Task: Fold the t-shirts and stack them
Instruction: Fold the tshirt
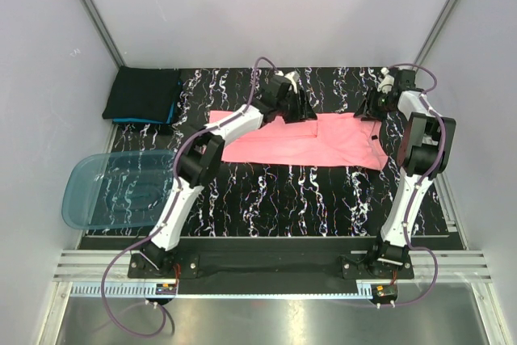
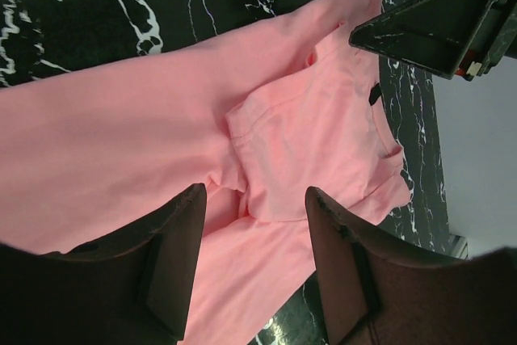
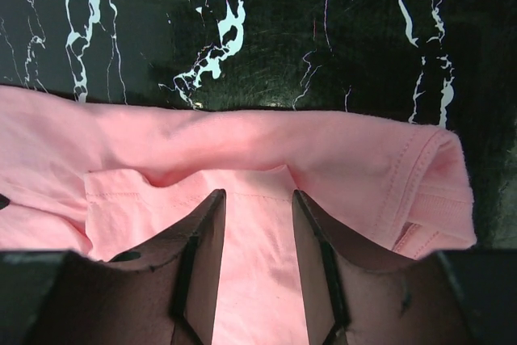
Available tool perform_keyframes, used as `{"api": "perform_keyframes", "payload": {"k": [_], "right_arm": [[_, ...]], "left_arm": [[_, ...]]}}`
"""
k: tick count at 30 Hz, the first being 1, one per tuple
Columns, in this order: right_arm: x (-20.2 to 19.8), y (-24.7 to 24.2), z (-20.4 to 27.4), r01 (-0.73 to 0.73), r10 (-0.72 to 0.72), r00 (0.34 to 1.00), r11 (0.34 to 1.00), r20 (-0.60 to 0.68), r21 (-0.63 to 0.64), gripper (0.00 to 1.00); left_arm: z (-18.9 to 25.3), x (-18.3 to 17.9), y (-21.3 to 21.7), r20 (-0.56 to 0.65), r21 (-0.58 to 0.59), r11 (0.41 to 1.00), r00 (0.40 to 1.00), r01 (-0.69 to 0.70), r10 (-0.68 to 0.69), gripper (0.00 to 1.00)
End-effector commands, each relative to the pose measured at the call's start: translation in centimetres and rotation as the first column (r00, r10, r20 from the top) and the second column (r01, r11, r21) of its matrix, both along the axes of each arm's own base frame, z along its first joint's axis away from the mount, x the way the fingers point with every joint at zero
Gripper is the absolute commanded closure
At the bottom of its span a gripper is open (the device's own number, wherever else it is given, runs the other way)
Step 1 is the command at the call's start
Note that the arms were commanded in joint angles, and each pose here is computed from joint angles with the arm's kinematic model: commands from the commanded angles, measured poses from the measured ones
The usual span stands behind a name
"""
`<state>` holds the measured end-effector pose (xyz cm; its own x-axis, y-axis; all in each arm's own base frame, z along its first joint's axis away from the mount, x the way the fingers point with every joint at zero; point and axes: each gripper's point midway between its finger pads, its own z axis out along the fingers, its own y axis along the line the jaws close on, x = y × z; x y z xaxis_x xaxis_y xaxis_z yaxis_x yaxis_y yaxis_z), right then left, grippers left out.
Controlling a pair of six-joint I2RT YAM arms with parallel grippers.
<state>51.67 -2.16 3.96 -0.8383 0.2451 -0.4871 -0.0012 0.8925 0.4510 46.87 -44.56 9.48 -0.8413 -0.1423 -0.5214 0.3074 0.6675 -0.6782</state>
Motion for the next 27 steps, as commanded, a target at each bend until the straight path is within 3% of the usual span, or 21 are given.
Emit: {"api": "perform_keyframes", "payload": {"k": [1,12,18,22,27], "right_arm": [[0.9,-0.5,0.7,-0.034,0.035,0.999,0.999,0.039,-0.026,0.55],[1.0,0.2,0.1,-0.071,0.070,0.996,0.997,0.047,0.009,0.69],[1.5,0.9,1.5,-0.094,0.091,0.991,0.995,0.099,0.027,0.90],[1.7,1.1,1.8,-0.105,0.100,0.988,0.994,0.118,0.037,0.99],[2.0,1.9,2.8,-0.127,0.119,0.982,0.991,0.148,0.043,1.00]], "left_arm": [[1.0,1.0,-2.0,0.044,-0.048,0.999,0.999,-0.026,0.028,0.43],[-1.6,1.0,-2.9,0.000,-0.031,0.998,0.999,-0.048,0.048,0.47],[-1.6,1.2,-4.1,0.010,-0.079,0.997,1.000,-0.026,0.027,0.55],[-1.1,1.3,-4.9,0.010,-0.106,0.994,1.000,-0.004,0.005,0.62],[-0.5,1.1,-5.3,0.026,-0.128,0.992,1.000,0.014,-0.011,0.81]]}}
